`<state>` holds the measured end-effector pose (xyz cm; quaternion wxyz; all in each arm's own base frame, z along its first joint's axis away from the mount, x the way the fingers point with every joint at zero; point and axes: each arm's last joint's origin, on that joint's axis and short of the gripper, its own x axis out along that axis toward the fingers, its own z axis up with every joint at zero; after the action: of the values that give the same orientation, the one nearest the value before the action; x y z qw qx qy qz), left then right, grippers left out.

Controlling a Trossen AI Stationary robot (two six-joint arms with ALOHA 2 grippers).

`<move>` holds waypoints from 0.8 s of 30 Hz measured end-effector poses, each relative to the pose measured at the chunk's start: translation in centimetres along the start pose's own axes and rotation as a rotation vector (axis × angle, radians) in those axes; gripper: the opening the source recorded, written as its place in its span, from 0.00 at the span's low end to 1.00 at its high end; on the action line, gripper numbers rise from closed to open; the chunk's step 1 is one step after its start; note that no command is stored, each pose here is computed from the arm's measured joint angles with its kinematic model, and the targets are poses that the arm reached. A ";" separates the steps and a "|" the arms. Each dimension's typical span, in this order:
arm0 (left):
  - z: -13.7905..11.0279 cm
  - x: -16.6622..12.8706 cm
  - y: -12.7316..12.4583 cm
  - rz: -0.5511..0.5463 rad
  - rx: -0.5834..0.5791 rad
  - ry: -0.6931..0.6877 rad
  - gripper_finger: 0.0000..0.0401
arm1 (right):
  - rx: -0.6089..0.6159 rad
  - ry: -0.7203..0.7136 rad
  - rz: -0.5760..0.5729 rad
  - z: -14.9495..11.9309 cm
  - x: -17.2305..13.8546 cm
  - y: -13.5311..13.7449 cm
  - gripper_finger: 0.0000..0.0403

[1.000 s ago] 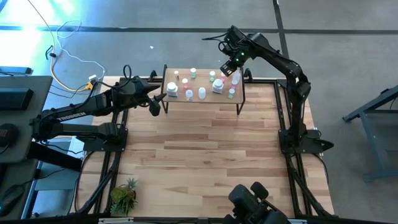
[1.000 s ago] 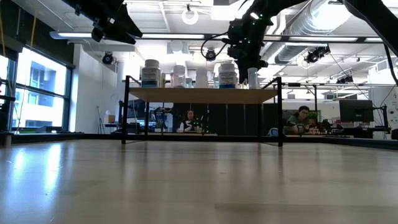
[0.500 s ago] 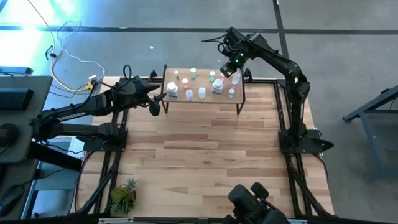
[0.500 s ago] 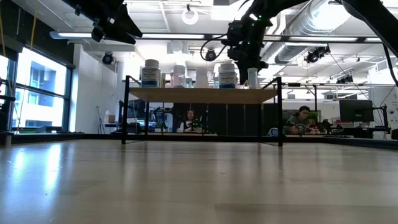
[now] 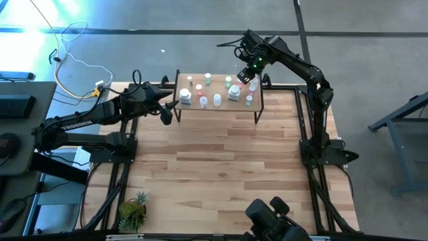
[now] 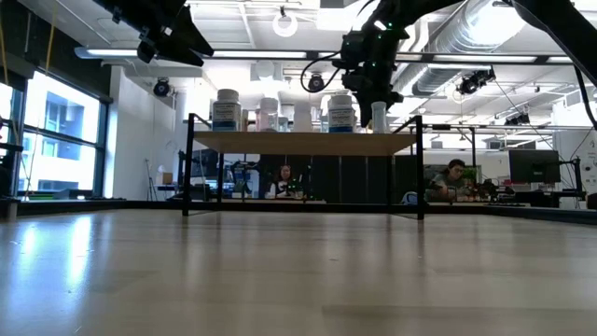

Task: Pick and place medicine bottles onto shelf by color
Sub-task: Put the yellow pill on the shelf

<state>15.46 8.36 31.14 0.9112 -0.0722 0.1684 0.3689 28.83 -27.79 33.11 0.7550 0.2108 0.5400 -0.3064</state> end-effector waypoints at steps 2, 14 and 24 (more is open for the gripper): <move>0.0 0.0 0.0 0.000 0.000 0.000 0.58 | -0.013 0.000 0.000 0.0 0.0 0.0 0.32; 0.0 0.0 0.0 0.000 0.000 0.000 0.58 | -0.017 0.016 -0.009 -0.2 0.0 -0.1 0.32; 0.0 0.0 0.0 0.001 0.000 0.000 0.58 | -0.020 0.019 -0.008 -0.2 0.0 0.0 0.34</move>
<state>15.46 8.36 31.14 0.9111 -0.0721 0.1683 0.3693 28.72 -27.66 33.05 0.7507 0.2043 0.5510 -0.3020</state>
